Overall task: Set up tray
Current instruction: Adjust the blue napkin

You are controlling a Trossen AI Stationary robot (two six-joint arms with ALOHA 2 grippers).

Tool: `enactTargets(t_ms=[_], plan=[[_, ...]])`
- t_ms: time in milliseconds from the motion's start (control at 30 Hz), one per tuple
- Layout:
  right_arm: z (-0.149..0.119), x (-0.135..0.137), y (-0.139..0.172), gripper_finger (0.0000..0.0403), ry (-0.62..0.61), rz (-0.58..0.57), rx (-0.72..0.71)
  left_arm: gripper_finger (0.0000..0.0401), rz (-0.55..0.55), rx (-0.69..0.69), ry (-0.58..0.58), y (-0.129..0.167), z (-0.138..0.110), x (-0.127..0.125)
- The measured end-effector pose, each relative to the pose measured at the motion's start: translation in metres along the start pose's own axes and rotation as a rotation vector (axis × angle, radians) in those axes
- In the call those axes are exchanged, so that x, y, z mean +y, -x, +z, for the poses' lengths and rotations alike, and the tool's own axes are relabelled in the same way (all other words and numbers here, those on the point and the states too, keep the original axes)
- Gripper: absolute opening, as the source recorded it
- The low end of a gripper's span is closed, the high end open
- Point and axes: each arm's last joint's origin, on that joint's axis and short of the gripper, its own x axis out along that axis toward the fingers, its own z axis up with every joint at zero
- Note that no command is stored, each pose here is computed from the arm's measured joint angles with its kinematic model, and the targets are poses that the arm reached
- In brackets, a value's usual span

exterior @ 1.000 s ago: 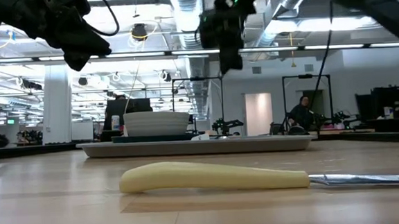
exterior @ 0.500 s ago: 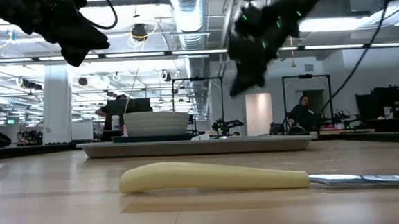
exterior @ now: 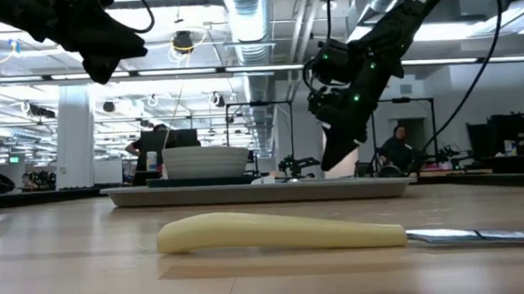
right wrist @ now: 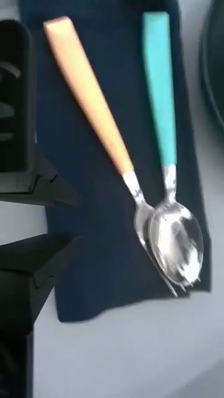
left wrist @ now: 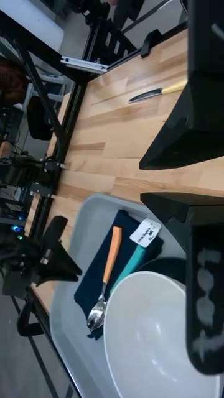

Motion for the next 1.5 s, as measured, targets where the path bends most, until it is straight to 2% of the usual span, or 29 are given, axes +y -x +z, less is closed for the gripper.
enactTargets(t_ms=[167,367,667,867,1233,1500], plan=[[0.000,0.011,-0.005,0.0070,0.025,0.081,0.001,0.0057,0.000,0.001,-0.003,0.000,0.000,0.000],[0.003,0.024,-0.005,0.0070,0.073,0.101,-0.030,0.0057,0.001,0.002,-0.016,0.000,0.000,0.000],[0.002,0.025,-0.005,0.0070,0.123,0.101,-0.031,0.0057,0.000,0.002,-0.017,0.000,0.000,0.000],[-0.009,0.024,-0.010,0.0070,0.140,0.101,-0.023,0.0057,0.000,0.002,-0.017,0.000,0.000,0.000],[-0.005,0.028,-0.010,0.0070,0.154,0.146,-0.072,0.0057,0.000,0.002,-0.018,0.000,0.000,0.000],[-0.016,0.026,-0.044,0.0070,0.161,0.157,-0.011,0.0057,-0.001,0.006,-0.017,0.000,0.000,0.000]])
